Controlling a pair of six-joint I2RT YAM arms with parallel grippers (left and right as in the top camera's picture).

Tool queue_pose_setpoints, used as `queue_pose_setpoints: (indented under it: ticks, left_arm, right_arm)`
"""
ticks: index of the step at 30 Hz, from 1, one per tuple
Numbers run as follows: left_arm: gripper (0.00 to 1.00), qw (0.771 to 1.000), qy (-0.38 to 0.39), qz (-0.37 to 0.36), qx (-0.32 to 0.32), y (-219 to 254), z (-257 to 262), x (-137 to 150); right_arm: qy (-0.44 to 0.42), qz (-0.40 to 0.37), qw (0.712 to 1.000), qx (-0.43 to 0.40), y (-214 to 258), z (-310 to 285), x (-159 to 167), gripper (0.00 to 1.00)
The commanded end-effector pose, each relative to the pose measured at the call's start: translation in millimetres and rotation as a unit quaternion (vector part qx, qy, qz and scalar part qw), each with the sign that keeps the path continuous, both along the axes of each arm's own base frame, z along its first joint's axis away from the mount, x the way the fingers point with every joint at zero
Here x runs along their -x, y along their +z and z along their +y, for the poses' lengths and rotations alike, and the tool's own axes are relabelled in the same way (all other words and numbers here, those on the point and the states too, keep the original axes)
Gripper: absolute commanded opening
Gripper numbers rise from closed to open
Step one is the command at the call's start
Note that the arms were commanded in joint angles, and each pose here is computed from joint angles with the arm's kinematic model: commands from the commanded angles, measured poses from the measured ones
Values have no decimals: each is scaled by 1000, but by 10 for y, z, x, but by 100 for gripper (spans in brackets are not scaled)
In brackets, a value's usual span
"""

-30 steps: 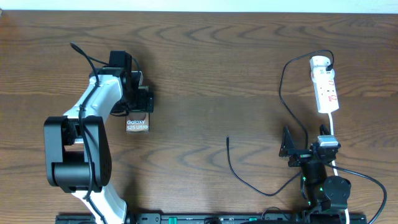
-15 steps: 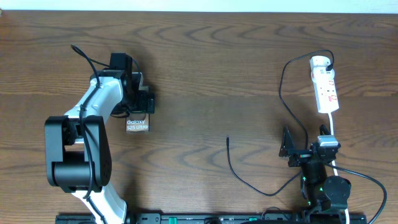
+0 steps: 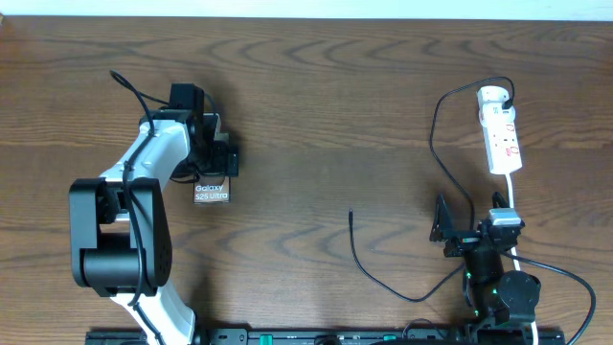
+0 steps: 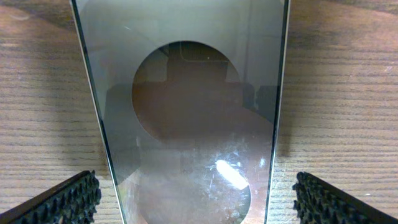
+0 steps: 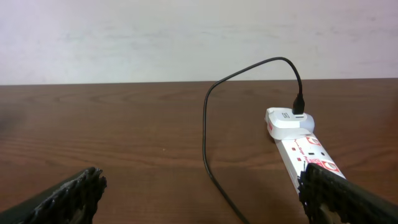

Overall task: Plug charger to phone and switch on socket
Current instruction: 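Close the left gripper on the phone's long sides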

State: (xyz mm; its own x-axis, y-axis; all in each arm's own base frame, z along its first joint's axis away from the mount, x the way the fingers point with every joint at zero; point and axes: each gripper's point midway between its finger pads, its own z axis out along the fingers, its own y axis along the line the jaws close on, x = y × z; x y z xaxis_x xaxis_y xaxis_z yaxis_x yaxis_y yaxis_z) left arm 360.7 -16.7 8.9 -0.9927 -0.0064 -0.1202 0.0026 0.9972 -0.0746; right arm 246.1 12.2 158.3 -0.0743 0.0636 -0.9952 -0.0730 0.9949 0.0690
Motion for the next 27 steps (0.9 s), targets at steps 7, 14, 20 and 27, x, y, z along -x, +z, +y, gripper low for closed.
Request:
queue_pose_setpoints:
  ticks: [7,14,20,27]
  left_arm:
    - [98,1000,2,13,-3,-86,6,68]
    - [98,1000,2,14,-3,-87,6,72]
    - [98,1000,2,15,-3,-93,5,79]
    - [98,1000,1,21,-3,-123,6,123]
  right_arm:
    - [3,0,1000,6,-6,14,4,99]
    - [2,0,1000,6,-6,13,4,99]
    - [2,0,1000,6,-6,13,4,99]
    - [2,0,1000,6,-6,13,4,99]
